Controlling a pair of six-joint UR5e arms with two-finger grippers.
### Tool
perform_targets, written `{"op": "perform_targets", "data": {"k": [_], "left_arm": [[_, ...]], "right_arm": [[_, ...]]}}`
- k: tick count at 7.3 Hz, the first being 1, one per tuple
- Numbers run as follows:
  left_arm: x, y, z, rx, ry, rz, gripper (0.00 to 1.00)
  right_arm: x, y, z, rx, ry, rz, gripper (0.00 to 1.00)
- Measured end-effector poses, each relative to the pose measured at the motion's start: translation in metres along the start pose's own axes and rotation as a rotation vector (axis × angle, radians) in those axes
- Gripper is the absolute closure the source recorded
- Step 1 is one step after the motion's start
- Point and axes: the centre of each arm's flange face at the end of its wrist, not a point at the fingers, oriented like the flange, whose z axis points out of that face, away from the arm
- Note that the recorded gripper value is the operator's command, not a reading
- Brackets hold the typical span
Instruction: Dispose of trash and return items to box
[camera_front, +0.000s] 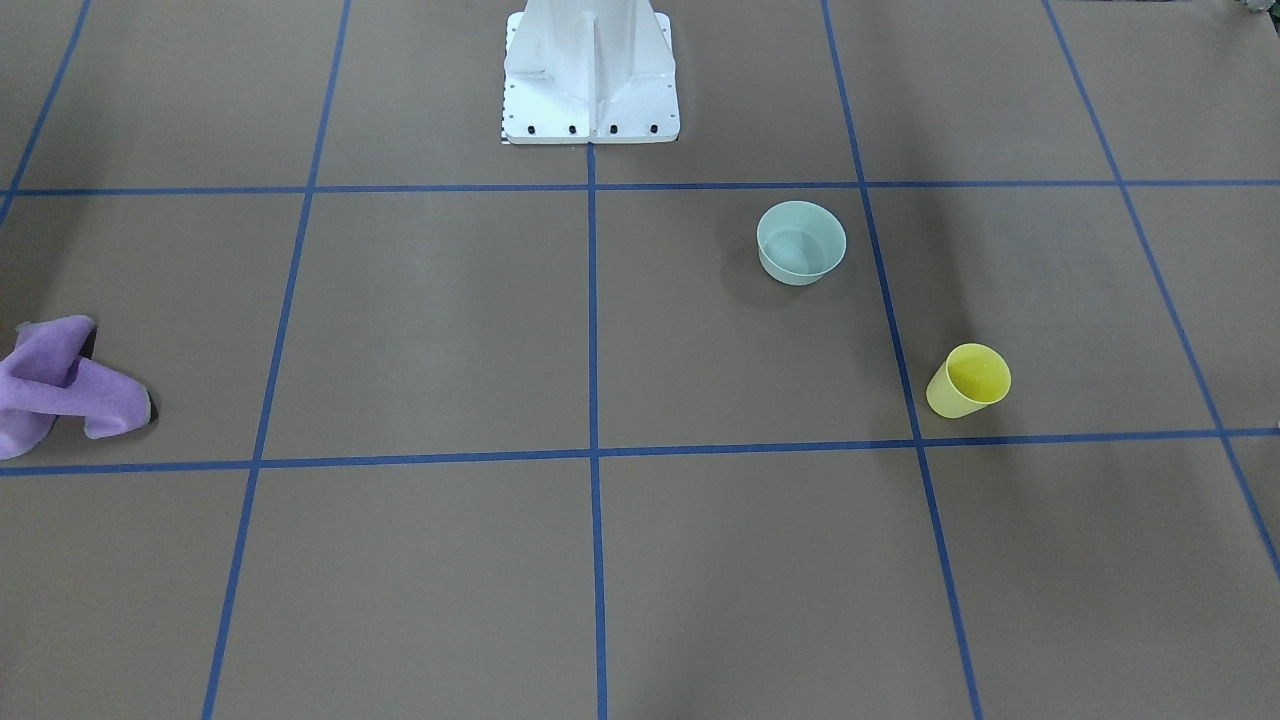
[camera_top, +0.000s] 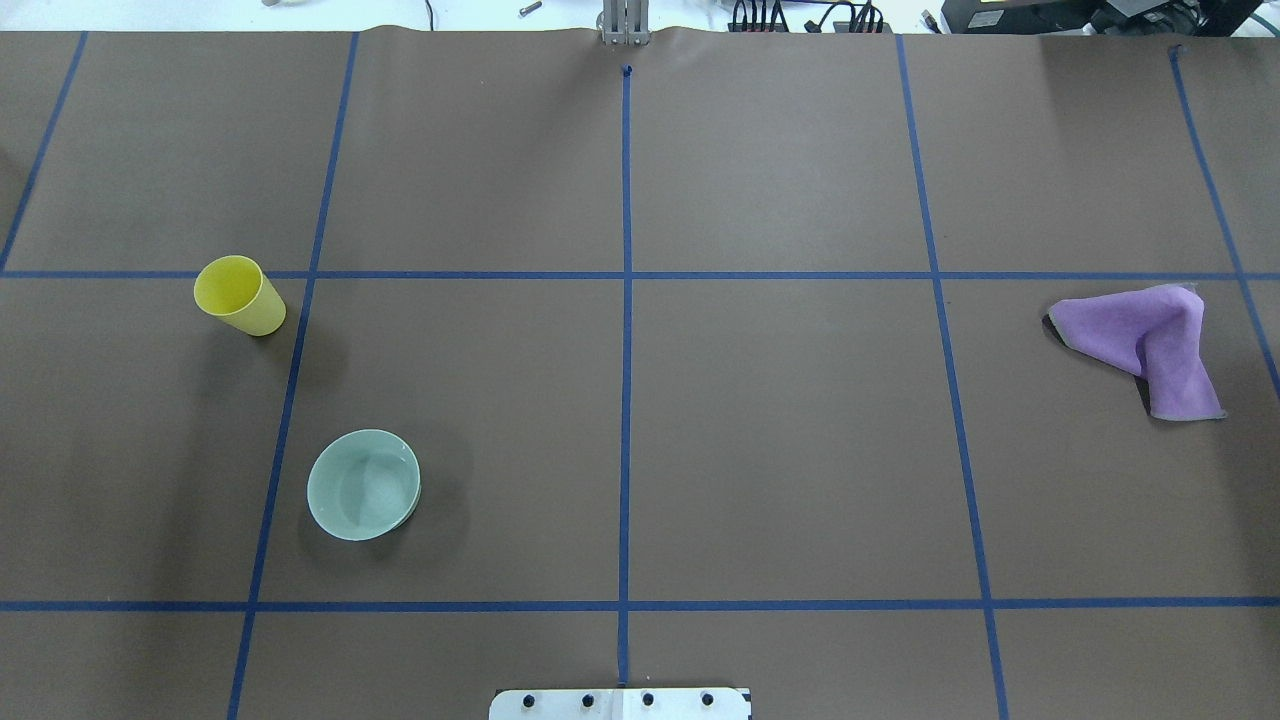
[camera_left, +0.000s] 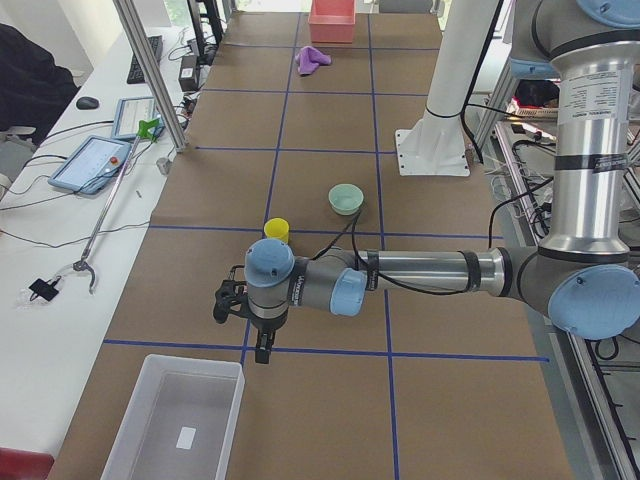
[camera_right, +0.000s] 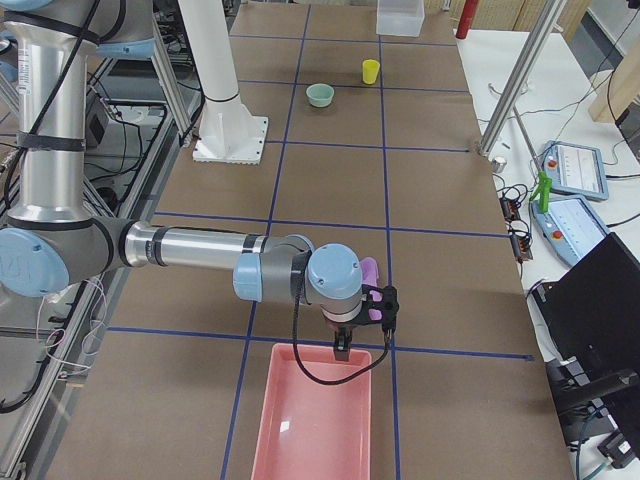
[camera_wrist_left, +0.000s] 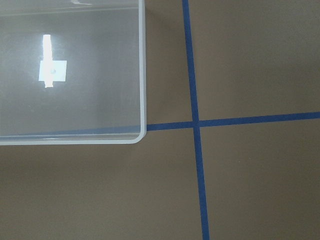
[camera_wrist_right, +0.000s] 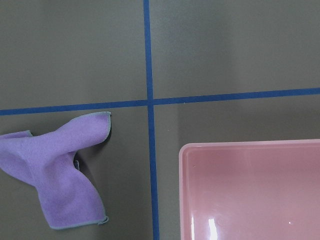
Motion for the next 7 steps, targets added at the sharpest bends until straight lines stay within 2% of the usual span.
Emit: {"op": "perform_targets", "data": {"k": [7], "left_arm": [[0.0103,0.0053,-0.0096,0.014,0.020,0.022,0.01]], "right_arm": [[-0.0077,-0.0023,0.0023,-0.005,0.004,-0.019,0.00]]}}
